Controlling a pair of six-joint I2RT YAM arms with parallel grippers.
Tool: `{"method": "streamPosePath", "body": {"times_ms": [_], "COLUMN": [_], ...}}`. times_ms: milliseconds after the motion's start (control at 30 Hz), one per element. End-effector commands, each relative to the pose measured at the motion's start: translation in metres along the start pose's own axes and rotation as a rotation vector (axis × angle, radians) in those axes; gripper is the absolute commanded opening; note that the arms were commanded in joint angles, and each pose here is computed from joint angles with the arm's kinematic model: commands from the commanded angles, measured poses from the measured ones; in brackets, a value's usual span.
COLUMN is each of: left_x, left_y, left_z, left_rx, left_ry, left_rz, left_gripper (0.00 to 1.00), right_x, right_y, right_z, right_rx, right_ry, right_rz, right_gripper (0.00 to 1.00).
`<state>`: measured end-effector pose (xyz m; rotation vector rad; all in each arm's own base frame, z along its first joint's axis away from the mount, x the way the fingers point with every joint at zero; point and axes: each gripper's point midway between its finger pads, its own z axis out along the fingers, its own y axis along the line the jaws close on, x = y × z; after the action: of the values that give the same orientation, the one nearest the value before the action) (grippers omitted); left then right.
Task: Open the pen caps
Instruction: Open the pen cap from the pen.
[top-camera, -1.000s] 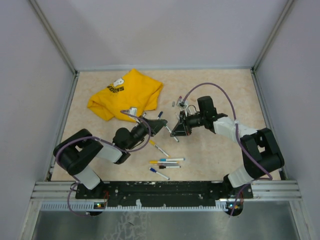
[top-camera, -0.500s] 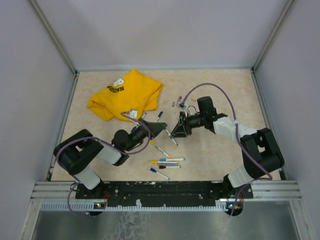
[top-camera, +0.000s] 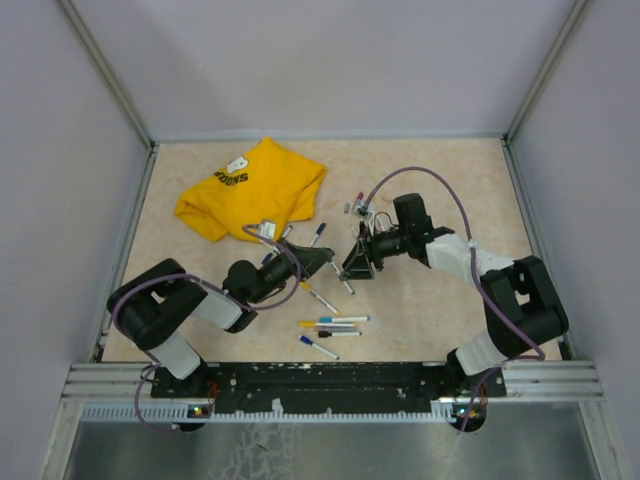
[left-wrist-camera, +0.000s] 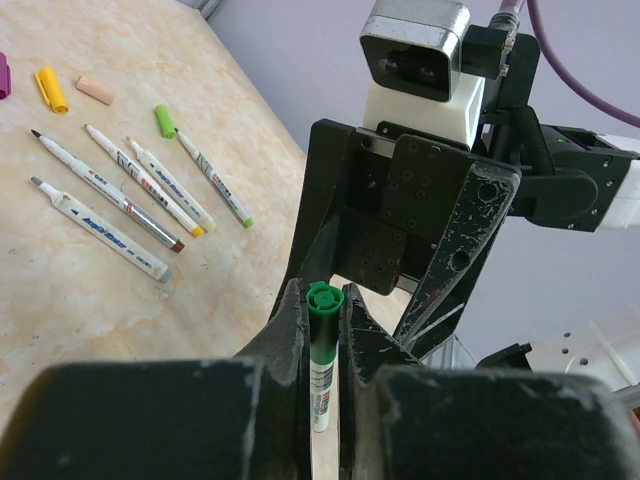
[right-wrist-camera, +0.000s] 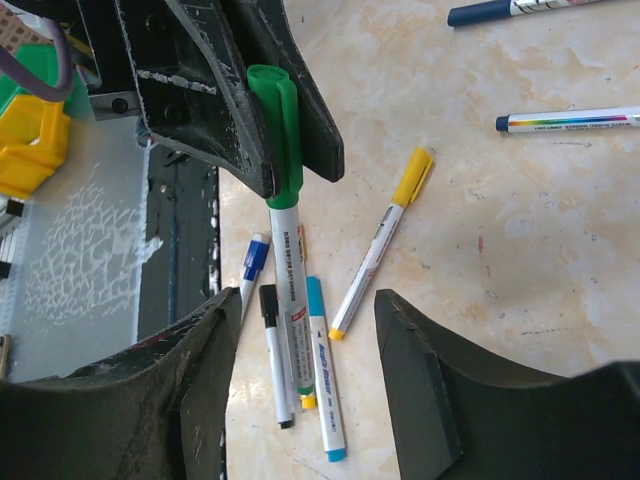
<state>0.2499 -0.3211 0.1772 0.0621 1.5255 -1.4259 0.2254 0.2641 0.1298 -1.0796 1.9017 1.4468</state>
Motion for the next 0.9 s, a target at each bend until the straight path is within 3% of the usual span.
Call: {"method": "streamPosePath", "body": {"times_ms": [0,867], "left_x": [-0.031,-0.037], "left_y": [-0.042,-0.049], "left_z": [-0.003,0.002], "left_rx": [0.176,0.202], "left_ry": [-0.129,-0.145], "left_rz": [0.043,0.047], "left_gripper": [0.00,0.00], "right_x": [-0.023,-0.017], "right_y": [0.005,0.005], "right_z": [0.000,0.015], "right_rx": [-0.017,0.014], "right_ry": [-0.029,-0.022], "right_rz": [-0.078,-0.086], "right_gripper": [0.57,0.54]}}
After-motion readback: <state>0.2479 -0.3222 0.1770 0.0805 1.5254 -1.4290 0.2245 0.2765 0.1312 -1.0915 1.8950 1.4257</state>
